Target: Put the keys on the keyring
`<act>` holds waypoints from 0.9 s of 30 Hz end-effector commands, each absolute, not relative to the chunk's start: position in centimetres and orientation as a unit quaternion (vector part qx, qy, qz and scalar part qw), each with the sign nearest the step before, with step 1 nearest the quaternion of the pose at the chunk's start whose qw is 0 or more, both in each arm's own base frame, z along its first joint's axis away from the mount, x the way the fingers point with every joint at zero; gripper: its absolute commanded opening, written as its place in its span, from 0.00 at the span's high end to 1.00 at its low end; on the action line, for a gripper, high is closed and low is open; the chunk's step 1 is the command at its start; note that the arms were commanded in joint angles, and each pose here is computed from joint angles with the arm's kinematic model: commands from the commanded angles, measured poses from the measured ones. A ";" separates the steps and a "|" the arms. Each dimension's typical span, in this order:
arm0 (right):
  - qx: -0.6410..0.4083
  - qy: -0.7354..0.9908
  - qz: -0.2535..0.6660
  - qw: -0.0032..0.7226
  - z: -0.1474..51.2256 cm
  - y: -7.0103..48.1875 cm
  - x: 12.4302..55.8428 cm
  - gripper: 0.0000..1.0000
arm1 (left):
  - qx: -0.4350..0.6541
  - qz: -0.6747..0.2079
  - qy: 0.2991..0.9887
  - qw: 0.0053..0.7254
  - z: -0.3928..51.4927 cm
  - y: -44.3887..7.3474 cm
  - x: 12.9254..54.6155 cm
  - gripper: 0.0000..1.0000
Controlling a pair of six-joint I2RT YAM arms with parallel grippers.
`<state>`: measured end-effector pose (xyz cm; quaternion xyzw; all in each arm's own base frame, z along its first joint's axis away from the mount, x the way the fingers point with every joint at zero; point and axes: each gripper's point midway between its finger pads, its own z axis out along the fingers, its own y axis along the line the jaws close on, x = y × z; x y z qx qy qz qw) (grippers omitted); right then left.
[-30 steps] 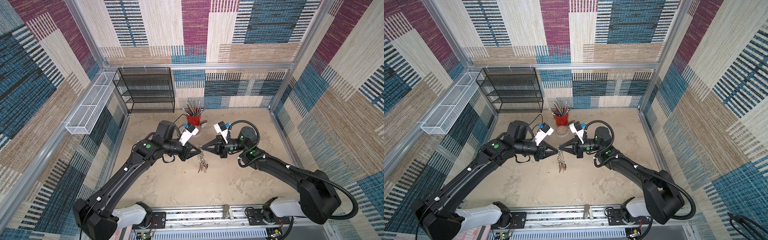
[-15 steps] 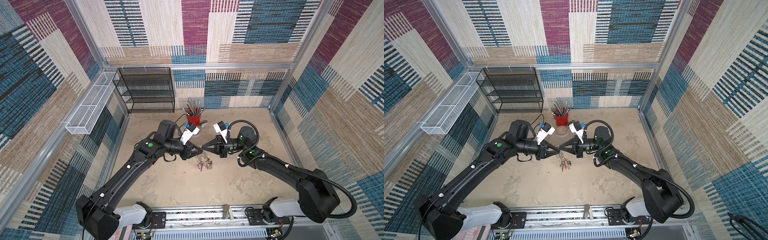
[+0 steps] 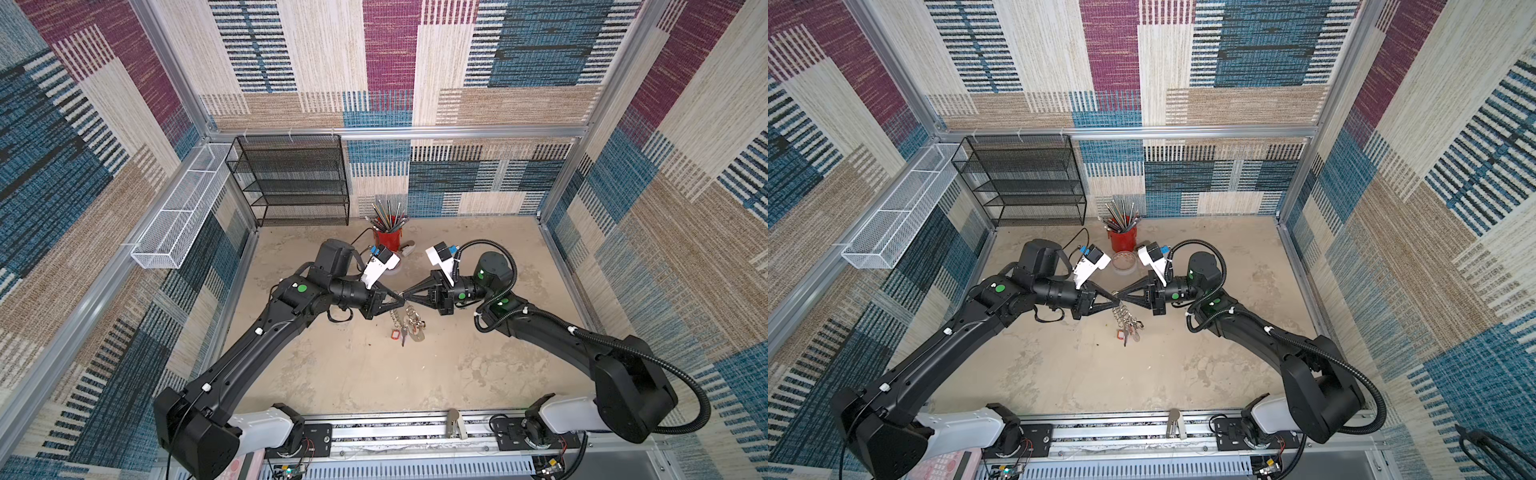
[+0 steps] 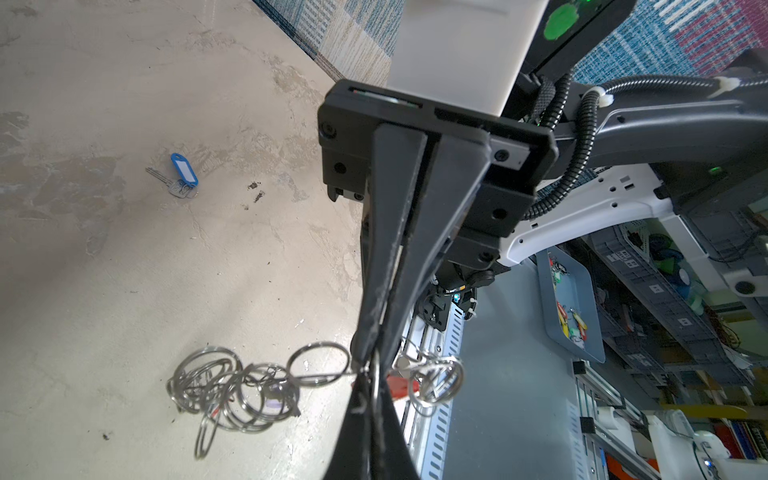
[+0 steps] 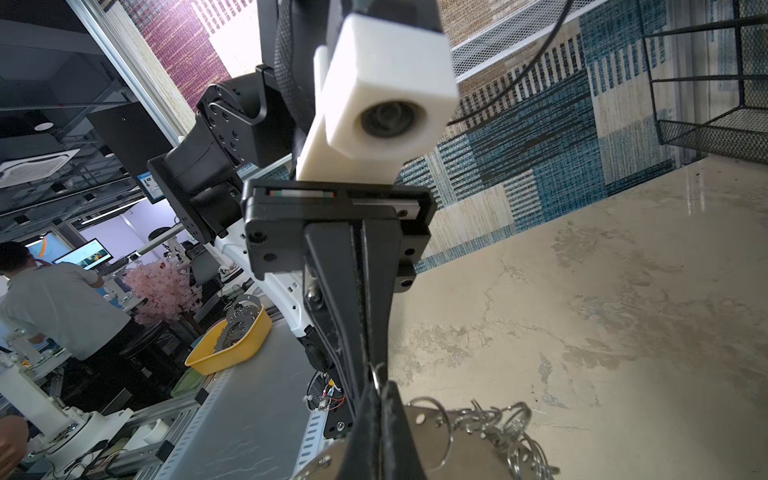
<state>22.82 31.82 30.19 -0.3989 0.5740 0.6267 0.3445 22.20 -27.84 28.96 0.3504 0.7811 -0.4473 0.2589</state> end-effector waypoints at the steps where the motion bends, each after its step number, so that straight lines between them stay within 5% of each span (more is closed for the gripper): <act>1: -0.415 0.557 0.627 0.354 31.0 31.9 22.5 1.00 | 0.352 -0.460 0.771 0.265 29.9 -28.2 22.2 1.00; 6: -0.415 0.555 0.627 0.357 31.4 31.9 22.5 0.94 | 0.356 -0.458 0.769 0.268 29.8 -28.1 22.0 1.00; 27: -0.421 0.561 0.626 0.343 30.6 32.2 22.3 1.00 | 0.358 -0.463 0.770 0.254 29.7 -28.4 22.0 0.90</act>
